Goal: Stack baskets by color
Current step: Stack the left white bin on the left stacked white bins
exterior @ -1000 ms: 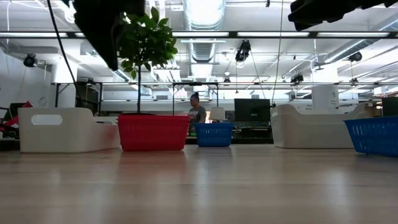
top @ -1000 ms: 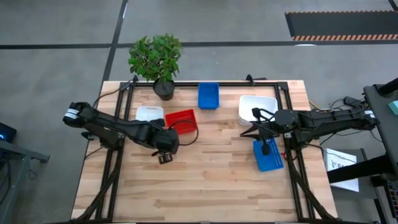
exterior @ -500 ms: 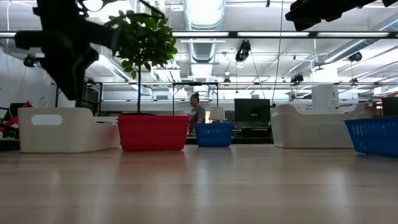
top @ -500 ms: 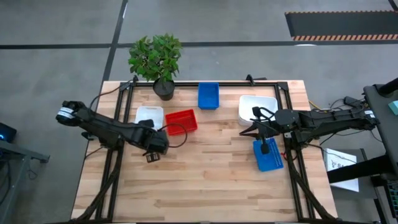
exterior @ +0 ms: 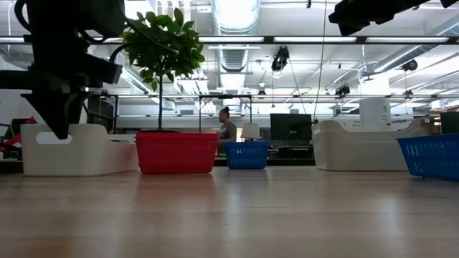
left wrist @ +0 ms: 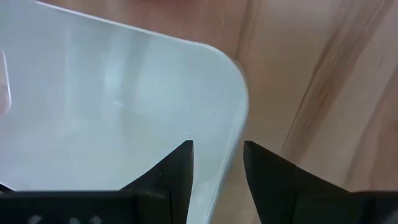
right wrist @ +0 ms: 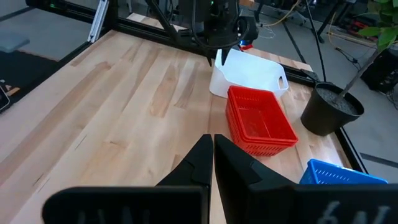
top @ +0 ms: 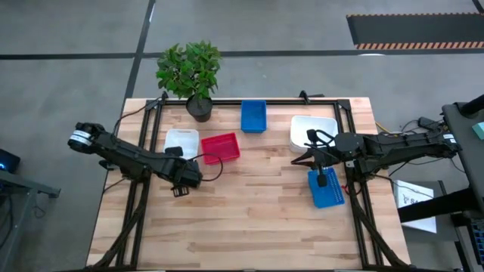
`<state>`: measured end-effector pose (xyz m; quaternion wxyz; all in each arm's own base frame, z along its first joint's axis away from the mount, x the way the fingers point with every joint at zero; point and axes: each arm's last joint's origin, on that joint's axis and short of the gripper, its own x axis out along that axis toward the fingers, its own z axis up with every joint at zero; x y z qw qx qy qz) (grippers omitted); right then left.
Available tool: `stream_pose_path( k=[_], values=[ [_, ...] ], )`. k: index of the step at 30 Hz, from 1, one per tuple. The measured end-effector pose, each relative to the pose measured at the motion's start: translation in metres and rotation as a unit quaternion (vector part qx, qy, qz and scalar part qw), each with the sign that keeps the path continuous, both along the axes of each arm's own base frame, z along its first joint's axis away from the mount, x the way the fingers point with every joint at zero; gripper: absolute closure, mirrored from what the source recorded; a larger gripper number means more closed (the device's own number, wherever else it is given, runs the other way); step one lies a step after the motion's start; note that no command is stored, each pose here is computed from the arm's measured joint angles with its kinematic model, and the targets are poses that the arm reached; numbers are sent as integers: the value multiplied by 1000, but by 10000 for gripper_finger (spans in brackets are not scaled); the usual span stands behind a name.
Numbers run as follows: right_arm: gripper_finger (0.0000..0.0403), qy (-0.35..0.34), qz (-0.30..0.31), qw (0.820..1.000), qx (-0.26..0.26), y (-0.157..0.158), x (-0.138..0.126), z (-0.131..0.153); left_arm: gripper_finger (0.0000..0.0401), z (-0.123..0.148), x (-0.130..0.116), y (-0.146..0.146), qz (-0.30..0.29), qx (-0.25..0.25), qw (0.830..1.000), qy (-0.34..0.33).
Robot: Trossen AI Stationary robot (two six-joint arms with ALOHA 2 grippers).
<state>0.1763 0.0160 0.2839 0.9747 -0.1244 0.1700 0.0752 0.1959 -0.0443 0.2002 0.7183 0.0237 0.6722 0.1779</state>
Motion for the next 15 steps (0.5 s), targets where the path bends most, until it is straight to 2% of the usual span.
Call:
stream_pose_path(
  k=[8,15],
  values=[
    [394,0,0,1000,0,0,0,0,289,0,0,0,0,0,1000,-1],
    [394,-1,2,1000,-6,0,0,0,376,0,0,0,1,-6,1000,-1]
  ],
)
